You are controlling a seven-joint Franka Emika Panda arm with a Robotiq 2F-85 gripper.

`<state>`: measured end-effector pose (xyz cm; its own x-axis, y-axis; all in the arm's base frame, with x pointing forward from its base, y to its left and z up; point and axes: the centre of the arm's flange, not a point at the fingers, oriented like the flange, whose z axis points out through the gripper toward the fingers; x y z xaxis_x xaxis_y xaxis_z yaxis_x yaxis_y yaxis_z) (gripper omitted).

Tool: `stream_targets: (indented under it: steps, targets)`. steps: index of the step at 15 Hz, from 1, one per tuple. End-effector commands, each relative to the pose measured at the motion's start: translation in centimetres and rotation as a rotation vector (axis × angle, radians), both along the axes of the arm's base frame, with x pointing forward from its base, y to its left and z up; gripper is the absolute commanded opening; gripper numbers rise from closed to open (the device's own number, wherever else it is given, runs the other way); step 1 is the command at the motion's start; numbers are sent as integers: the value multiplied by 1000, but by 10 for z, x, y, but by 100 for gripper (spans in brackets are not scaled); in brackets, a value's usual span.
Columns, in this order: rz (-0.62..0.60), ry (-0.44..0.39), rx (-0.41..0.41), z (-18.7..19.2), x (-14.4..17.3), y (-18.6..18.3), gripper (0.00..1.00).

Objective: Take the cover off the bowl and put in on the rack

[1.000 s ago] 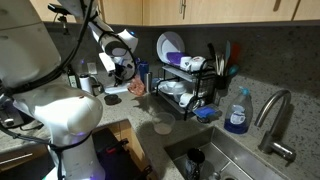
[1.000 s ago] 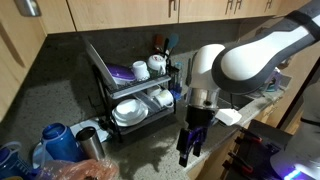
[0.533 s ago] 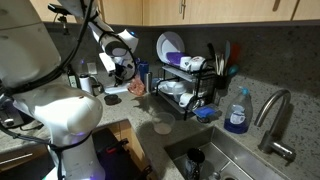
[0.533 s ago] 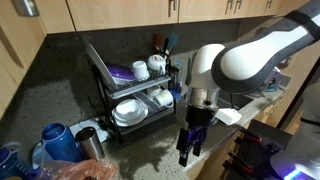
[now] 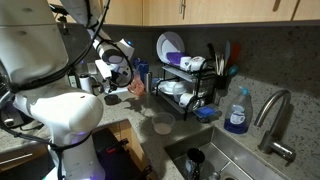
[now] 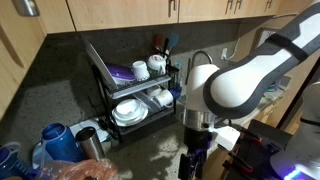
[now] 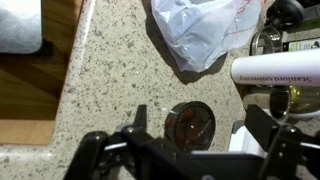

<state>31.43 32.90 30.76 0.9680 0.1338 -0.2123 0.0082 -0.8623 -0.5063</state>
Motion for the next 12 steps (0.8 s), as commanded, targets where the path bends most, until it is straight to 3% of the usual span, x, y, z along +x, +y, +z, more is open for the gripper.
stream_targets:
  steps: [1,9,12]
  targets:
    - [27,16,65,-29,1,29,100]
    - [44,34,242,-69,-5,68,100]
    - [56,41,272,-87,-5,77,100]
